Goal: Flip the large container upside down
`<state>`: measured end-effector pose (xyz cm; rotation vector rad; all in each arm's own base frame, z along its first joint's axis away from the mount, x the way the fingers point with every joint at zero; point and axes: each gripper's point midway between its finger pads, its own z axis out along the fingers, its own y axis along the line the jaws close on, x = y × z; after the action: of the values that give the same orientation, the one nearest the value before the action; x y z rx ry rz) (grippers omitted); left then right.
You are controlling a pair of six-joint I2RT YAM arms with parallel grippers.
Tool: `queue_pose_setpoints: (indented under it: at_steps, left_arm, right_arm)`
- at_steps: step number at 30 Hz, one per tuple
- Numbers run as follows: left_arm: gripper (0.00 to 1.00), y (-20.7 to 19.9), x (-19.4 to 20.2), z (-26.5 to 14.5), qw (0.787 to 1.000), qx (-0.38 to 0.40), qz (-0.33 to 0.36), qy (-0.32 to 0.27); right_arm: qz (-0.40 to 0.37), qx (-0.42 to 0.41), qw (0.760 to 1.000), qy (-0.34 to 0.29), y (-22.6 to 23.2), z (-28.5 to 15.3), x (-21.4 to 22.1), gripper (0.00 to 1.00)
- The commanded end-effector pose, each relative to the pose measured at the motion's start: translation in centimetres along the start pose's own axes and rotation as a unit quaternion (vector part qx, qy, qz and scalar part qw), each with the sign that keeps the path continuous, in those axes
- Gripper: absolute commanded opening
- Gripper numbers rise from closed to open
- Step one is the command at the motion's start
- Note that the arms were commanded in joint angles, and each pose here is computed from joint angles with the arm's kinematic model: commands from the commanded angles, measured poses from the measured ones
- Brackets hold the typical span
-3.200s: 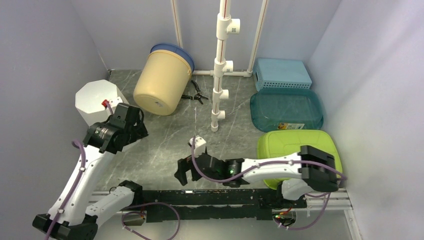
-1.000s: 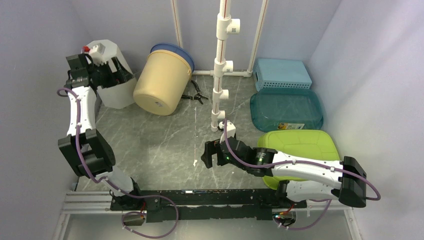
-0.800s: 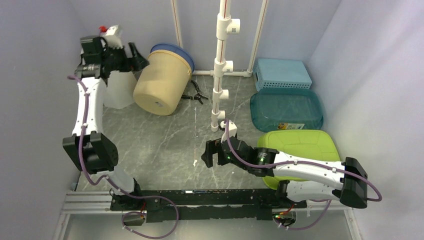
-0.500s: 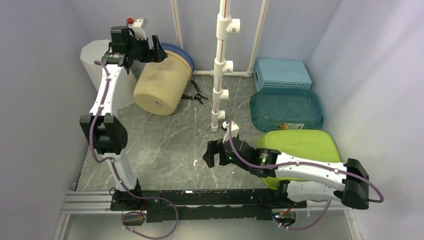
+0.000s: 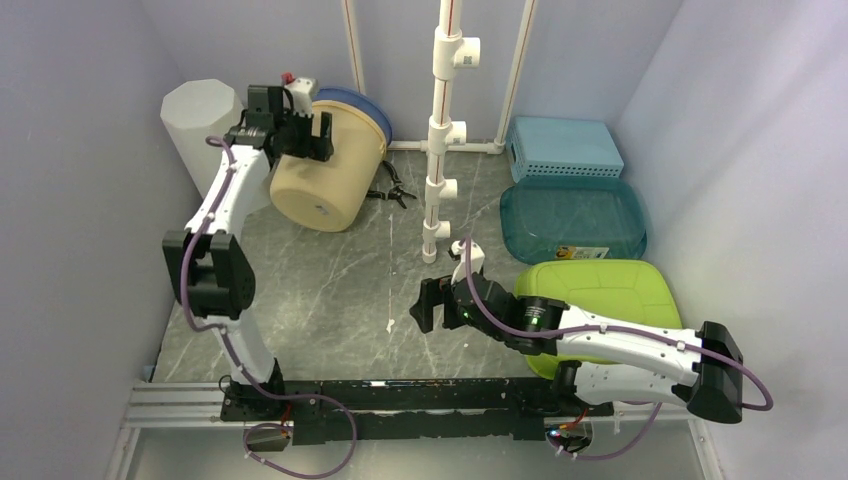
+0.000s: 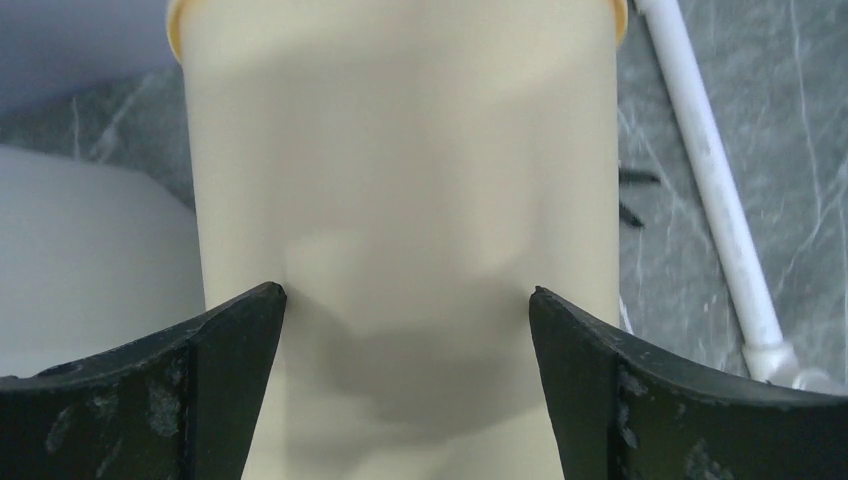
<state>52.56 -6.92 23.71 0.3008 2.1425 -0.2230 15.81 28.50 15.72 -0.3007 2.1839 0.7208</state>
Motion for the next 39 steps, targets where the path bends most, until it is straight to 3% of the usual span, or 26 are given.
queue_pose_setpoints:
  at_steps: [1,4,6,16,20,24,30,33,39]
  left_arm:
    - [0.96,-1.7,9.2,-3.9,0.991,0.006,0.001,0.132]
    - [0.96,-2.8,13.2,-5.9,0.988,0.009,-0.02,0.153]
    - [0.89,-3.6,15.1,-6.8,0.988,0.016,-0.034,0.153]
    - [0.73,-7.0,20.9,-9.2,0.978,0.04,-0.075,0.189]
    - [0.67,-8.4,21.3,-11.3,0.979,0.048,-0.076,0.181]
    - [0.72,-9.7,18.4,-15.2,0.989,0.057,-0.086,0.106]
    - [0.93,-10.1,9.8,-18.9,0.995,0.066,-0.077,-0.011]
    - [0.94,-9.9,6.3,-17.6,0.996,0.075,-0.043,-0.006]
    - [0.94,-5.7,-0.8,-11.7,0.997,-0.02,-0.07,-0.024]
  right_arm:
    - [0.0,-0.025,0.999,-0.035,1.9,-1.1,-3.2,1.0]
    - [-0.005,-0.033,0.998,-0.049,2.6,-1.4,-4.7,1.0]
    - [-0.009,-0.039,0.998,-0.057,3.2,-1.7,-5.9,1.0]
    - [-0.011,-0.068,0.994,-0.084,5.3,-2.8,-8.9,1.0]
    - [-0.008,-0.066,0.994,-0.091,5.1,-3.5,-9.4,1.0]
    - [-0.003,-0.038,0.993,-0.111,3.3,-4.4,-9.7,1.0]
    - [0.015,0.024,0.993,-0.115,-1.0,-4.7,-9.0,1.0]
    - [0.025,0.03,0.993,-0.115,-1.8,-4.9,-8.7,1.0]
    - [0.036,0.036,0.993,-0.109,-2.5,-4.9,-8.0,1.0]
